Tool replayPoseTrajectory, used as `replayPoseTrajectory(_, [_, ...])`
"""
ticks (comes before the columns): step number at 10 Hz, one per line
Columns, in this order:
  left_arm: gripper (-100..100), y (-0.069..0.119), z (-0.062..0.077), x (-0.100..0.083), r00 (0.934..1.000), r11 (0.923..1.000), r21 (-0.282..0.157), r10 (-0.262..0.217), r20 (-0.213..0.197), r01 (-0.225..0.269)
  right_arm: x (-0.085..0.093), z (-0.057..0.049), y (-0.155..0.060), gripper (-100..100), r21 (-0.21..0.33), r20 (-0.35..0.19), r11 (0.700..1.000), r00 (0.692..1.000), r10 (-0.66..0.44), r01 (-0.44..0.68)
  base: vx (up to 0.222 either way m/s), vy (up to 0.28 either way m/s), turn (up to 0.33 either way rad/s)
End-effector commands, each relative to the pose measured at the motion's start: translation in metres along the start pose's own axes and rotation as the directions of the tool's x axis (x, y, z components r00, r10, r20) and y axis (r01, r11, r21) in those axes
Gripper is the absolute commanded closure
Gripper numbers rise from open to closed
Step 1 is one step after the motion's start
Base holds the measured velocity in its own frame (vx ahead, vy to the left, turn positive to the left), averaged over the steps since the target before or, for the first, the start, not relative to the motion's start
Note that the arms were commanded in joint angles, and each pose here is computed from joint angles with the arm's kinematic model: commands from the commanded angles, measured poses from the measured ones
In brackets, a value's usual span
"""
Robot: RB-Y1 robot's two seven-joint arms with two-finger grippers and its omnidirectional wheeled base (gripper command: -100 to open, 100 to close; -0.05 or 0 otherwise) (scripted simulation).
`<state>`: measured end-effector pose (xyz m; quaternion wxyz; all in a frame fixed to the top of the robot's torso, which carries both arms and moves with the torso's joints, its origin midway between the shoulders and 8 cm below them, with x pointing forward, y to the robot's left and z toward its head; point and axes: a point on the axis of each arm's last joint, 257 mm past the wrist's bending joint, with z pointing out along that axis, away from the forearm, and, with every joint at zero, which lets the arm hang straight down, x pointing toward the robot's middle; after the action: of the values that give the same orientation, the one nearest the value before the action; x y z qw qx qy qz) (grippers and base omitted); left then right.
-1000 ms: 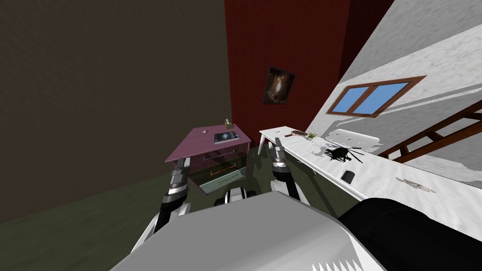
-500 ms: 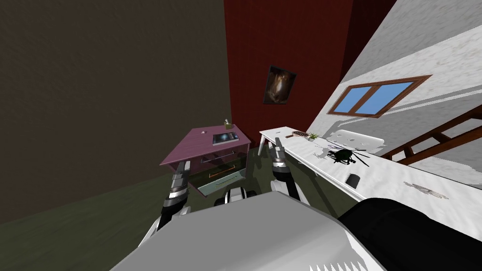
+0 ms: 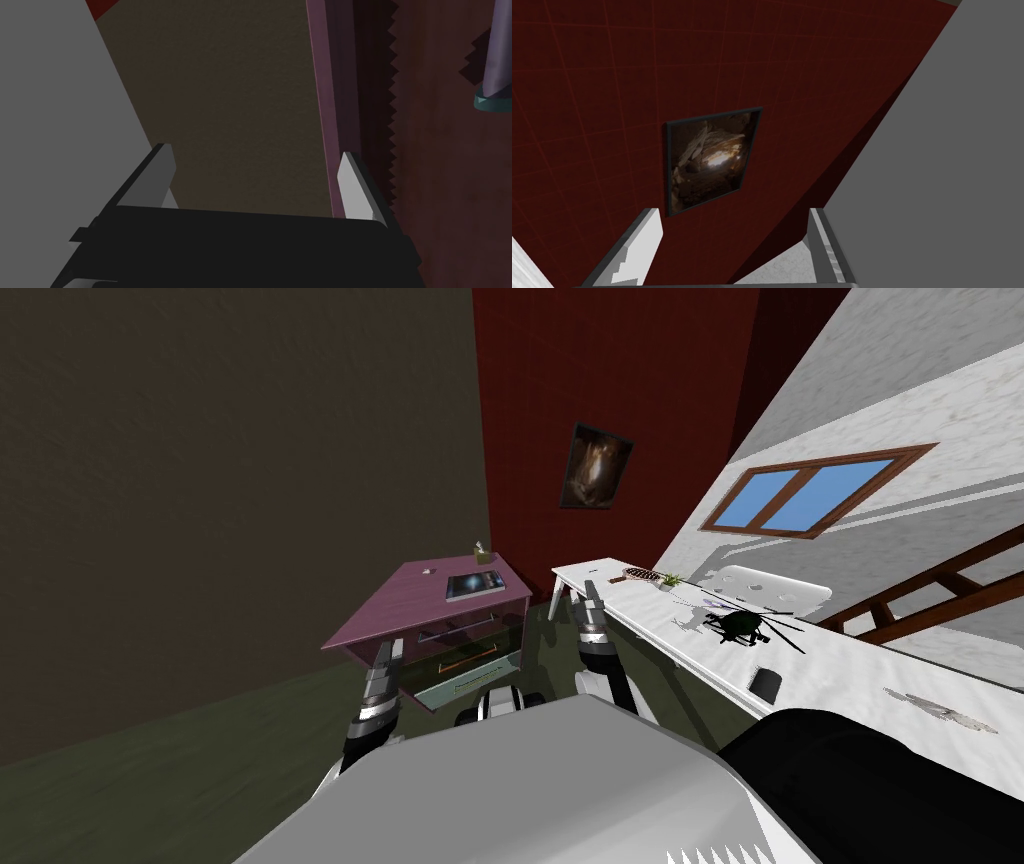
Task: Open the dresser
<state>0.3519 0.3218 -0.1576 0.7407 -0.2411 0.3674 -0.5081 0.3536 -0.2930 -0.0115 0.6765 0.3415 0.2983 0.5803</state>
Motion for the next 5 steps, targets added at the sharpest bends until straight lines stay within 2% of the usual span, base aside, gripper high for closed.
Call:
replayPoseTrajectory(1, [-100,0.010,-0.013,0.000,1.0000,0.9999,-0.016,0.002,0.002,-0.002,0.000,0.000,0.000,0,0.000,0.000,1.000,1.000,0.000,0.000,0.045,-0.019,0.008])
replayPoseTrajectory(4, [-100,0.018,-0.029,-0.001,0.9999,0.9998,-0.017,0.003,0.010,-0.003,0.000,0.000,0.000,0,0.000,0.000,1.000,1.000,0.000,0.000,0.053,-0.024,0.009])
replayPoseTrajectory(5, [-100,0.022,-0.032,0.000,1.0000,0.9995,-0.032,0.003,0.008,-0.003,0.000,0.000,0.000,0,0.000,0.000,1.000,1.000,0.000,0.000,0.051,-0.024,0.007])
